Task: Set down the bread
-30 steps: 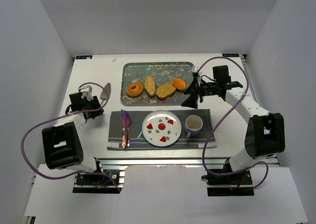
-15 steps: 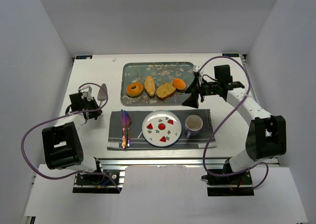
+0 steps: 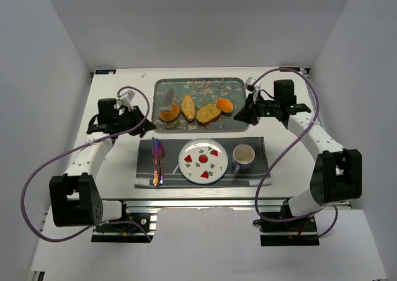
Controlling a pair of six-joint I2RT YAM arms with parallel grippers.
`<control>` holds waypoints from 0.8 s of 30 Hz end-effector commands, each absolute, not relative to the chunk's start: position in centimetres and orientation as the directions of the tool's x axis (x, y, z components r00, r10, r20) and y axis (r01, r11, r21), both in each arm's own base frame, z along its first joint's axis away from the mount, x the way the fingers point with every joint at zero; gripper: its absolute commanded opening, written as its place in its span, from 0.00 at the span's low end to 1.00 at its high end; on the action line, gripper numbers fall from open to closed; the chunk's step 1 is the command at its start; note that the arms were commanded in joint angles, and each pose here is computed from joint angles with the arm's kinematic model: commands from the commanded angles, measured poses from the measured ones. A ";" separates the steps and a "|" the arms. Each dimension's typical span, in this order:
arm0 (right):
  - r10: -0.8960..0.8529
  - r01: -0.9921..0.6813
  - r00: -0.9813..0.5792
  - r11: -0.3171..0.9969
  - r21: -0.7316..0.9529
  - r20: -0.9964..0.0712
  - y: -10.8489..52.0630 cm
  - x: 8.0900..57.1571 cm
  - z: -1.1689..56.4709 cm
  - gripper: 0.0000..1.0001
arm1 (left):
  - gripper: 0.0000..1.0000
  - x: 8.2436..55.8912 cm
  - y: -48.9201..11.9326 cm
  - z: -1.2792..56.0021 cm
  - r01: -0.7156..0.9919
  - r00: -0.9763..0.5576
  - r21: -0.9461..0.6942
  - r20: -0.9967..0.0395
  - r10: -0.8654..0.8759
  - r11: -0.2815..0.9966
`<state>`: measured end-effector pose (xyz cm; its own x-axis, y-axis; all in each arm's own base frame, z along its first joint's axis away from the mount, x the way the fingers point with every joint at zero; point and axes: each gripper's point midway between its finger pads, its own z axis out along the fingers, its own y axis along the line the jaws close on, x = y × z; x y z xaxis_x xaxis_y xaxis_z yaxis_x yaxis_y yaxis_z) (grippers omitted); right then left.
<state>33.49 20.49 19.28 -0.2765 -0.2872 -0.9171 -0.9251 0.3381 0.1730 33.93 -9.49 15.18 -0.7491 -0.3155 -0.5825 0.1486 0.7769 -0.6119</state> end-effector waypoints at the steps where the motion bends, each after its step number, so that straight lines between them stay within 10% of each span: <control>1: -0.257 -0.920 -0.228 0.373 0.121 -0.939 20.3 35.0 21.7 0.04 | 0.00 29.8 -13.0 16.8 0.164 -0.841 -0.735 -0.453 -0.296 0.658; 24: -0.241 -0.907 -0.259 0.393 0.150 -0.935 19.9 35.4 21.3 0.05 | 0.00 28.5 -14.1 13.0 0.066 -0.940 -0.635 -0.297 -0.165 0.769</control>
